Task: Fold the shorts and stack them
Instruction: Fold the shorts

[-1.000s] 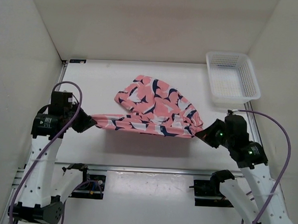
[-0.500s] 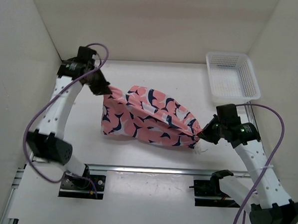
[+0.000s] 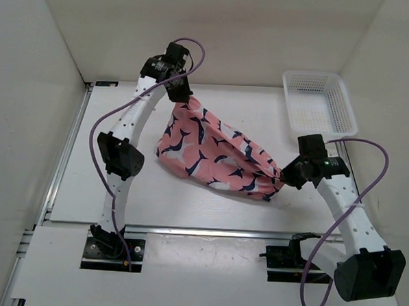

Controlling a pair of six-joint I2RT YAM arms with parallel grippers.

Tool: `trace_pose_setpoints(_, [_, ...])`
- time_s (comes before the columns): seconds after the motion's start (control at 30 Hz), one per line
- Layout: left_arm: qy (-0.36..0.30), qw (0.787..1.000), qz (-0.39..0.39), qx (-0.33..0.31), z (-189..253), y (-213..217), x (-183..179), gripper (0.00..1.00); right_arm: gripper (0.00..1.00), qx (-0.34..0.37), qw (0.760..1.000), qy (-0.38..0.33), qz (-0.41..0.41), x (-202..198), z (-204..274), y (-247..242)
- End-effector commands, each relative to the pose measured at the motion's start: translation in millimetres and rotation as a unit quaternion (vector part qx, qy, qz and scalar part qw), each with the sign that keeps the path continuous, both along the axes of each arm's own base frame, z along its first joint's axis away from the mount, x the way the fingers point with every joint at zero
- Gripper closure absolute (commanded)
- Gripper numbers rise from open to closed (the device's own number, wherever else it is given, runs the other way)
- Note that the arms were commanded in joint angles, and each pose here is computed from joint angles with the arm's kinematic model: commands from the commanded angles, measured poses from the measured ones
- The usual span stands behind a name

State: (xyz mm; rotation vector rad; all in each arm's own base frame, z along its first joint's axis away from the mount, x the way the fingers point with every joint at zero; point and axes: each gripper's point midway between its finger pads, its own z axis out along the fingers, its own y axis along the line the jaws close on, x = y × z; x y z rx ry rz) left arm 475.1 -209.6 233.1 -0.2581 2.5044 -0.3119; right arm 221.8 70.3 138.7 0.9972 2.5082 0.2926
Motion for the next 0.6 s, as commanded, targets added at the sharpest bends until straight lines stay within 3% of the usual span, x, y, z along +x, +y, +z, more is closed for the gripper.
trace_pose_setpoints(0.0, [-0.091,0.994,0.04,0.049,23.8,29.5,43.4,0.89,1.0,-0.073,0.996,0.05,-0.021,-10.4,-29.8,-36.8])
trace_pose_setpoints(0.1, [-0.111,0.993,0.023,0.032,3.0,7.5,72.0,0.89,1.0,-0.061,0.997,0.046,-0.011,9.7,-44.2,-40.4])
trace_pose_setpoints(0.13, [-0.122,0.992,0.024,0.027,6.8,4.6,79.1,0.89,0.95,-0.056,0.998,0.032,-0.011,26.4,-48.5,-39.7])
trace_pose_setpoints(0.17, [-0.127,0.991,0.025,0.025,2.8,1.8,86.1,0.88,0.65,-0.055,0.998,0.031,-0.011,32.6,-52.6,-39.3])
trace_pose_setpoints(0.2, [-0.13,0.991,0.025,0.024,-9.2,-2.2,96.1,0.78,0.47,-0.058,0.998,0.028,-0.011,41.1,-51.0,-41.8])
trace_pose_setpoints(0.23, [-0.146,0.989,0.02,0.023,1.5,-2.7,99.0,0.28,0.19,-0.058,0.997,0.039,-0.01,45.5,-55.1,-41.5])
trace_pose_setpoints(0.27, [-0.144,0.989,0.012,0.02,1.3,-0.8,99.6,0.0,0.13,-0.058,0.998,0.037,-0.01,50.0,-52.9,-41.3])
trace_pose_setpoints(0.4, [-0.171,0.985,-0.004,0.03,48.6,11.7,73.0,0.0,0.08,-0.054,0.999,0.001,-0.006,54.4,-33.5,-39.6])
trace_pose_setpoints(0.53, [-0.128,0.99,0.001,0.052,39.5,50.6,44.5,0.0,0.06,-0.036,0.999,0.018,0.009,34.1,-44.7,-32.8])
trace_pose_setpoints(0.57, [-0.086,0.994,0.001,0.062,10.7,60.2,33.0,0.0,0.06,-0.029,0.999,0.019,0.013,30.3,-46.0,-30.3])
